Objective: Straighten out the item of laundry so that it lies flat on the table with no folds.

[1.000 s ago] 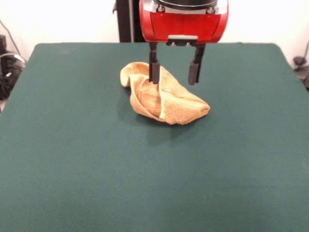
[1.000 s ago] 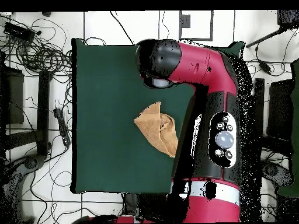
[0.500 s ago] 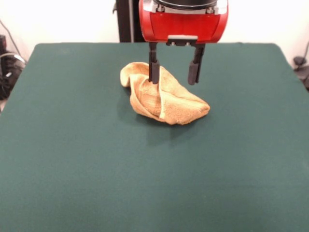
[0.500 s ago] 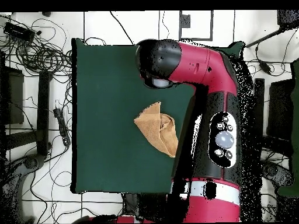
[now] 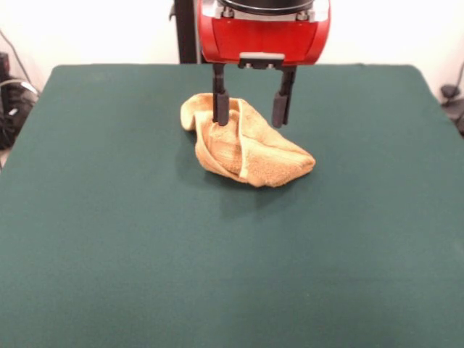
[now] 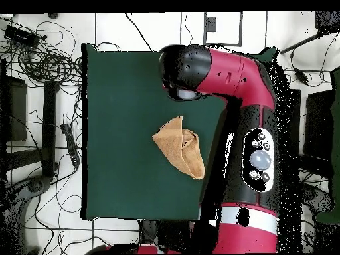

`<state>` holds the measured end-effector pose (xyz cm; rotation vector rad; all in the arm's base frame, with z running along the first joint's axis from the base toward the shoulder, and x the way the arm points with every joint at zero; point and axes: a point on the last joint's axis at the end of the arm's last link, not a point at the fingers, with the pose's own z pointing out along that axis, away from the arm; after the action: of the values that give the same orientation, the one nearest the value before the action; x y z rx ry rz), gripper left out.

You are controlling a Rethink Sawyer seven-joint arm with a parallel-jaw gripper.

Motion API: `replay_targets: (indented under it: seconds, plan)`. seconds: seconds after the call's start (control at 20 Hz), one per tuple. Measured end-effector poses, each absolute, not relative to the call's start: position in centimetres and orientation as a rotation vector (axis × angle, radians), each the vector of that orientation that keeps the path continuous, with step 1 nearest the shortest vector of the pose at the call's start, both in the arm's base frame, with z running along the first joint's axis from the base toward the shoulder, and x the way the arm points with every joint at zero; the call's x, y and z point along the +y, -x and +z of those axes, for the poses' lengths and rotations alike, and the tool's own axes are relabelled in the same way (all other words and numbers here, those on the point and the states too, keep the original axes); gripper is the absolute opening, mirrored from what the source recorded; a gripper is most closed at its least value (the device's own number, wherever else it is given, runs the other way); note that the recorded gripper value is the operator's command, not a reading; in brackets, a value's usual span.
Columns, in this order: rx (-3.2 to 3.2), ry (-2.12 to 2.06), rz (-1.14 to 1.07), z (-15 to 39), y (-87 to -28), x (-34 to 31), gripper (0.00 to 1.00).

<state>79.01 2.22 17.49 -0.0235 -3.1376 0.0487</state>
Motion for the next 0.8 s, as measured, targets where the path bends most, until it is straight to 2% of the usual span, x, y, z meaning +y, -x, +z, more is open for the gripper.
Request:
replay_targets:
  seconds: [0.8]
  plan:
    - [-3.137, 0.039, 0.049, 17.48, -79.02, 1.44, 1.00]
